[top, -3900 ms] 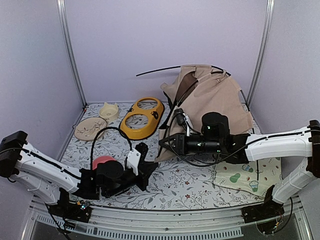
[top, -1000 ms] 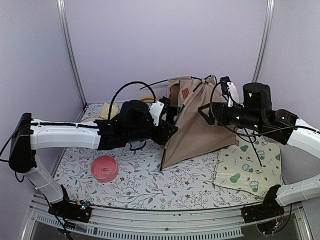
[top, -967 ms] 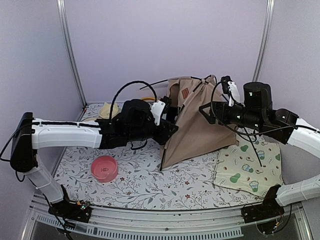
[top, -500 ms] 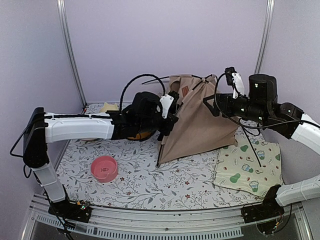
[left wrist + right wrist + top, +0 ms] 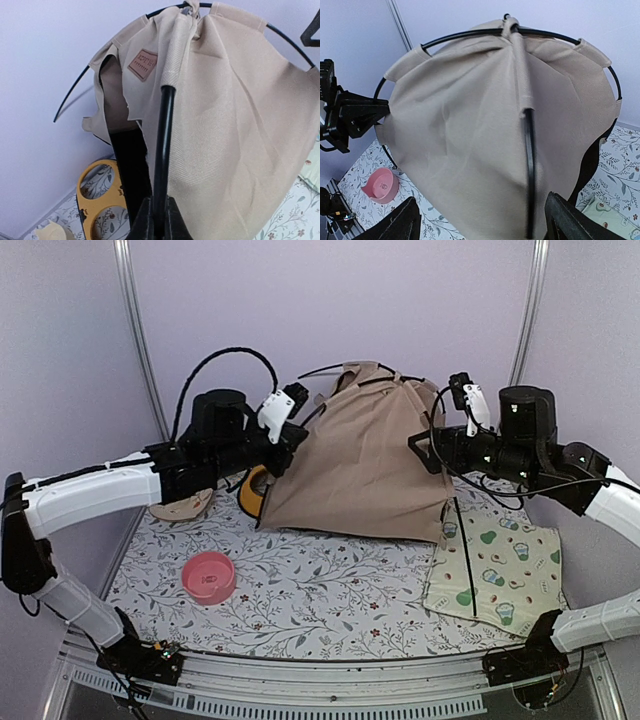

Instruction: Set up the pet tent

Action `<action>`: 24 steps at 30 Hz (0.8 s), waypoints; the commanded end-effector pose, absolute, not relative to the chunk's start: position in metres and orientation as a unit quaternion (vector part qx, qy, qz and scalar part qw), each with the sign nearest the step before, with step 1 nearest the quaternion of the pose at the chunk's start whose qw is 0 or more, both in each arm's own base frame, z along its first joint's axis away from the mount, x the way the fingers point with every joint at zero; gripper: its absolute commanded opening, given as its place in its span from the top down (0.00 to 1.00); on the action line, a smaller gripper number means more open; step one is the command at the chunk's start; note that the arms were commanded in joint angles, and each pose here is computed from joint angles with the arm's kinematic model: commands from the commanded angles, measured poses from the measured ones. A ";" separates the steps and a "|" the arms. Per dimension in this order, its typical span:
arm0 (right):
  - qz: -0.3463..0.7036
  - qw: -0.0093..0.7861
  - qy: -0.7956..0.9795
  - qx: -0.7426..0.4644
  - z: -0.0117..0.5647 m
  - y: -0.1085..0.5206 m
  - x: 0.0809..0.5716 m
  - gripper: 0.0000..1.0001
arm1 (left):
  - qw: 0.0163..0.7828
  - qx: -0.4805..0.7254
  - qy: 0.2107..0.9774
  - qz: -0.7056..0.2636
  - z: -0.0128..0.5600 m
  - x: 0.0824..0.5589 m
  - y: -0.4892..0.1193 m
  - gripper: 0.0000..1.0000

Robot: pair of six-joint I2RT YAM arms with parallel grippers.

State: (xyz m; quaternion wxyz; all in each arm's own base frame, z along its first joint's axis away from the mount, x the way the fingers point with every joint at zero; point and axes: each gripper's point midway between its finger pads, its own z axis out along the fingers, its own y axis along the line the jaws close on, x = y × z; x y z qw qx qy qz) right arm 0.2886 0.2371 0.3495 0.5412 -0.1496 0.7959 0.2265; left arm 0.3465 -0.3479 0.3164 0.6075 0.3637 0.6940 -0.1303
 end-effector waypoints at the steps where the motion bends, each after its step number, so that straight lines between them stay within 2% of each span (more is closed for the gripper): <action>1: 0.231 0.570 0.775 -0.149 0.384 0.229 0.286 0.12 | 0.667 0.379 0.627 -0.136 0.362 0.343 -0.319 1.00; 8: 0.270 0.542 0.775 -0.182 0.378 0.252 0.283 0.16 | 0.676 0.377 0.620 -0.128 0.361 0.346 -0.291 1.00; 14: 0.309 0.470 0.799 -0.214 0.338 0.285 0.282 0.24 | 0.677 0.369 0.624 -0.128 0.359 0.353 -0.283 1.00; 18: 0.288 0.450 0.823 -0.193 0.314 0.284 0.291 0.29 | 0.675 0.367 0.627 -0.126 0.354 0.356 -0.281 1.00; 21: 0.272 0.444 0.836 -0.173 0.302 0.278 0.295 0.37 | 0.675 0.352 0.639 -0.111 0.352 0.364 -0.273 1.00; 24: 0.276 0.413 0.850 -0.176 0.273 0.278 0.286 0.50 | 0.670 0.328 0.659 -0.092 0.349 0.380 -0.261 1.00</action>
